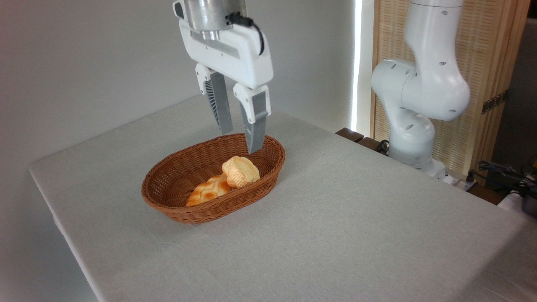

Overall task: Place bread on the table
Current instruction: 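Lower the open gripper toward the round bun in the wicker basket, then close the gripper on the round bun inside the basket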

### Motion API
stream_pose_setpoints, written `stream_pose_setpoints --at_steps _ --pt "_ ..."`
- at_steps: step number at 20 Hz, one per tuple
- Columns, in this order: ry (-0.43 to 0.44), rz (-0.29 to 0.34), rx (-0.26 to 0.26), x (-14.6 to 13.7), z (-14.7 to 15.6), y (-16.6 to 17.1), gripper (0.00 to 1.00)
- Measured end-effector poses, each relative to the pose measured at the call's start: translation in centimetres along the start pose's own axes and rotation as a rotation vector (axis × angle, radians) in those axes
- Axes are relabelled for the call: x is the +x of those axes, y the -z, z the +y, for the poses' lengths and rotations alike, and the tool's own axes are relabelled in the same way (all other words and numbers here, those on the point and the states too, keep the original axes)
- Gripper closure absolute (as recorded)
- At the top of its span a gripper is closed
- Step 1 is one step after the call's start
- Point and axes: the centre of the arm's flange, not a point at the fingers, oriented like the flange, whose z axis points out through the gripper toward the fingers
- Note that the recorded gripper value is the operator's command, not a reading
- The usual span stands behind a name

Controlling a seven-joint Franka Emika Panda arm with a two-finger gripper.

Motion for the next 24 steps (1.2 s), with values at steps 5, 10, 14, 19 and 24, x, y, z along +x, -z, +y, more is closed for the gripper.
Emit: stream_pose_setpoints --at_steps 5,10,14,19,24 --pt "-0.138 -0.002 0.032 4.9 5.8 -6.4 0.0" --pt "-0.241 -0.045 0.031 7.0 11.0 -13.4 0.0" --pt "-0.285 -0.108 0.065 6.6 11.6 -15.3 0.0" --pt "-0.306 -0.128 0.078 6.7 12.0 -15.8 0.68" --pt "-0.307 -0.129 0.078 6.7 12.0 -15.8 0.79"
